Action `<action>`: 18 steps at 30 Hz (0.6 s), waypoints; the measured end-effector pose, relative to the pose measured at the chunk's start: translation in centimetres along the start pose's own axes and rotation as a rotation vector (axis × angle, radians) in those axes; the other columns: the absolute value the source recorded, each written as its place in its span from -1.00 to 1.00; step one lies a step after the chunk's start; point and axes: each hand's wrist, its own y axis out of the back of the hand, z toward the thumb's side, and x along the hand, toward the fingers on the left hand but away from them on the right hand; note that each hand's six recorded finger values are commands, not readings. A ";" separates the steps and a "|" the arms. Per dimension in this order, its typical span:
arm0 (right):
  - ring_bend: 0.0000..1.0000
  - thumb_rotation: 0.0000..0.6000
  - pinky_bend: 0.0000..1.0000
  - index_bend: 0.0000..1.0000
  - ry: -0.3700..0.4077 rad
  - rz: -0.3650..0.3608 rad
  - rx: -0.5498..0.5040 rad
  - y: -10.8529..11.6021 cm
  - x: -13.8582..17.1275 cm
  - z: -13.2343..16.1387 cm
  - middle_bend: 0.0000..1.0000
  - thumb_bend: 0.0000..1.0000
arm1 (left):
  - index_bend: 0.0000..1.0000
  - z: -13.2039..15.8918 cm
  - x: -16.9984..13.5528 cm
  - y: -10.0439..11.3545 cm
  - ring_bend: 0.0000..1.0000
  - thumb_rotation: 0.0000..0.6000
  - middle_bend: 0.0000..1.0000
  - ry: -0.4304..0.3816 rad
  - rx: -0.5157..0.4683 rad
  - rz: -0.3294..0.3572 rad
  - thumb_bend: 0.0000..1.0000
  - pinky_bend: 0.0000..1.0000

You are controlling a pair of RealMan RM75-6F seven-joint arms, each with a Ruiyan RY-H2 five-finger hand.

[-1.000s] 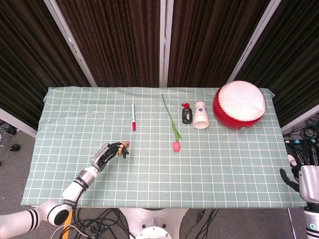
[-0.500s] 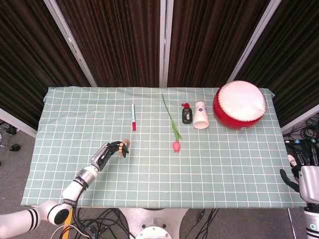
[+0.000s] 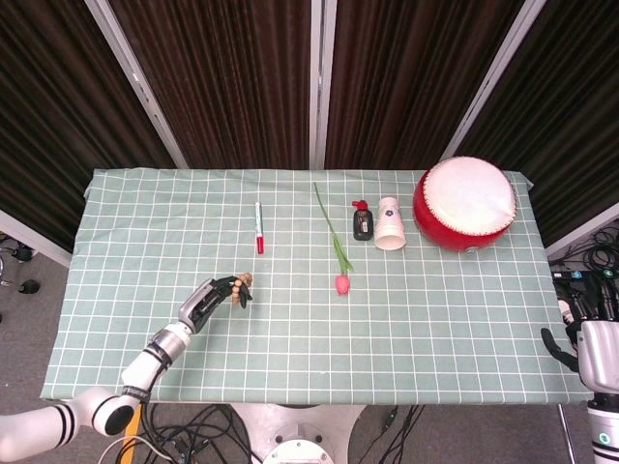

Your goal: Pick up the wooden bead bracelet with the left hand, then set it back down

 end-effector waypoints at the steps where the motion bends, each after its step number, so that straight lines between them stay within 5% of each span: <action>1: -1.00 1.00 -0.98 -0.60 0.000 -0.001 0.000 0.0 0.0 0.0 -0.41 -0.65 | -0.05 0.0 0.0 -0.1 -0.26 -0.11 0.15 -0.001 -0.002 -0.007 -0.38 -0.83; 4: -1.00 1.00 -0.99 -0.60 -0.001 -0.001 0.000 0.0 0.0 0.0 -0.41 -0.65 | -0.06 -0.1 0.0 -0.2 -0.26 -0.28 0.14 -0.005 0.006 -0.028 -0.47 -0.83; 14: -1.00 1.00 -0.99 -0.60 -0.001 0.000 0.004 0.1 0.0 0.0 -0.40 -0.64 | -0.03 -0.2 0.2 -0.1 -0.26 0.35 0.15 -0.003 0.016 -0.038 -0.39 -0.83; 18: -1.00 1.00 -0.99 -0.60 -0.002 0.001 0.004 0.1 0.0 0.0 -0.40 -0.64 | -0.01 -0.3 0.2 0.0 -0.26 0.33 0.17 0.003 -0.003 -0.034 -0.25 -0.82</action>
